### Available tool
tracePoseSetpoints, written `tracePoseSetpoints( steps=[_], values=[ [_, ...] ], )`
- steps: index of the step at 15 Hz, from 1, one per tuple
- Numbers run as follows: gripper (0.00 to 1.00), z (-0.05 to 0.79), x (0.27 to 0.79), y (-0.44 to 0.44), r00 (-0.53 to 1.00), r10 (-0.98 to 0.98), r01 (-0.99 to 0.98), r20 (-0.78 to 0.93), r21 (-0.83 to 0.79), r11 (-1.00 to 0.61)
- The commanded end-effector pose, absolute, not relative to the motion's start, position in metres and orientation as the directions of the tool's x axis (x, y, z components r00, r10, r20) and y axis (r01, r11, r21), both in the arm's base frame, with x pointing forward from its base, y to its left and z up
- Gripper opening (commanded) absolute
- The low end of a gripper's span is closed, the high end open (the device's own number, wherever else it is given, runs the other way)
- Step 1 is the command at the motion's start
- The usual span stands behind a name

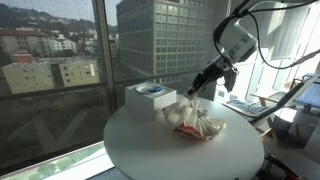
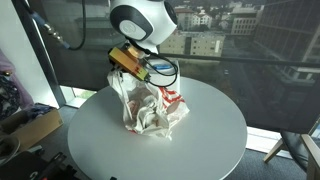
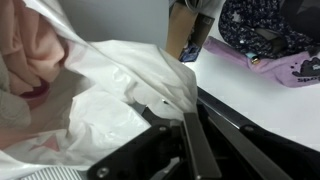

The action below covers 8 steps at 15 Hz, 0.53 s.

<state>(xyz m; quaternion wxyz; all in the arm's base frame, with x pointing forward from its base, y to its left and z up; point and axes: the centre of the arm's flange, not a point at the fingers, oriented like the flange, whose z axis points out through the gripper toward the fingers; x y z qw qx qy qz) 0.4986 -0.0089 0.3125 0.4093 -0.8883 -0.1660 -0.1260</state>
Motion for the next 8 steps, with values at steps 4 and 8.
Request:
tracePoseSetpoints(
  steps=[4, 8],
  values=[
    [0.49, 0.299, 0.502, 0.014, 0.924, 0.159, 0.344, 0.347, -0.578, -0.74],
    [0.79, 0.292, 0.474, 0.024, 0.922, 0.072, 0.247, 0.38, -0.436, -0.865]
  ],
)
